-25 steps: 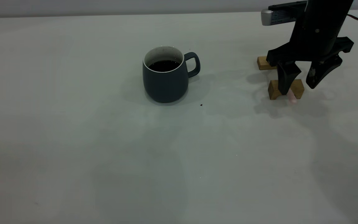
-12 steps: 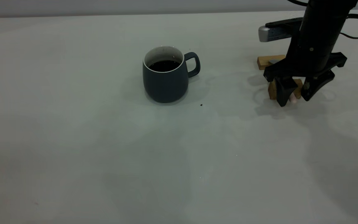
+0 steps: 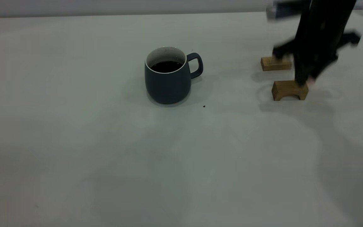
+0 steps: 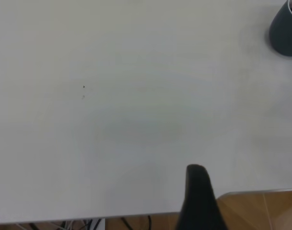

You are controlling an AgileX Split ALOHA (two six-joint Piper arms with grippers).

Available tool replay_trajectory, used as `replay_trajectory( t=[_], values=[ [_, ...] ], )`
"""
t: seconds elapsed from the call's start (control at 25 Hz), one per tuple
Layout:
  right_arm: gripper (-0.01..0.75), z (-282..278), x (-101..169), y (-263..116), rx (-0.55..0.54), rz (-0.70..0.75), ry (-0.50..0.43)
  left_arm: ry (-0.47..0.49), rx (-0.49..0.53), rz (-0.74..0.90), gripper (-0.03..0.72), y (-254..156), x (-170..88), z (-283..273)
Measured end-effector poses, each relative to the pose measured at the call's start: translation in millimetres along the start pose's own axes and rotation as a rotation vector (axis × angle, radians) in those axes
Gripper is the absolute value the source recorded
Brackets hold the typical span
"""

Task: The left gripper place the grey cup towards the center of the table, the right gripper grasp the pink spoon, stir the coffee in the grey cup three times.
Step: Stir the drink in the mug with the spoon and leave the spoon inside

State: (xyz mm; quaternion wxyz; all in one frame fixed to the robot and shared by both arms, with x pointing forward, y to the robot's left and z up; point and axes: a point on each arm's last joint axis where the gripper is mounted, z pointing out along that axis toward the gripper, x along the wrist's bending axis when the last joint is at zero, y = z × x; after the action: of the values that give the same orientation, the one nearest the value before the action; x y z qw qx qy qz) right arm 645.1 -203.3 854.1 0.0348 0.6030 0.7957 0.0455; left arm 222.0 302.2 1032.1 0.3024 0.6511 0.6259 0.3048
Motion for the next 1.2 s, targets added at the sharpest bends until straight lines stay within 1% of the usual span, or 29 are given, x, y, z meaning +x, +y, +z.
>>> replay_trajectory(
  t=[0.12,0.24,0.32,0.44,0.52,0.72,0.8,0.88,1.0,1.12,1.2],
  values=[
    [0.128,-54,3,10,0.001,0.034,0.035,0.000,0.000,0.000,0.591,0,0,0],
    [0.128,-99,13,14,0.065,0.095,0.143,0.000,0.000,0.000,0.591,0,0,0],
    [0.128,-118,20,21,0.058,0.147,0.228,0.000,0.000,0.000,0.591,0,0,0],
    [0.128,-138,32,34,0.007,0.234,0.372,0.000,0.000,0.000,0.591,0,0,0],
    [0.128,-147,42,38,-0.003,0.284,0.494,0.000,0.000,0.000,0.591,0,0,0],
    [0.128,-154,74,44,0.040,0.388,0.765,0.000,0.000,0.000,0.591,0,0,0],
    [0.128,-157,88,45,0.072,0.436,0.836,0.000,0.000,0.000,0.591,0,0,0],
    [0.128,-161,98,47,0.114,0.552,0.893,0.000,0.000,0.000,0.591,0,0,0],
    [0.128,-163,105,50,0.202,0.794,0.919,0.000,0.000,0.000,0.591,0,0,0],
    [0.128,-163,114,51,0.344,1.076,0.921,0.000,0.000,0.000,0.591,0,0,0],
    [0.128,-162,124,51,0.440,1.227,0.923,0.000,0.000,0.000,0.591,0,0,0]
  ],
)
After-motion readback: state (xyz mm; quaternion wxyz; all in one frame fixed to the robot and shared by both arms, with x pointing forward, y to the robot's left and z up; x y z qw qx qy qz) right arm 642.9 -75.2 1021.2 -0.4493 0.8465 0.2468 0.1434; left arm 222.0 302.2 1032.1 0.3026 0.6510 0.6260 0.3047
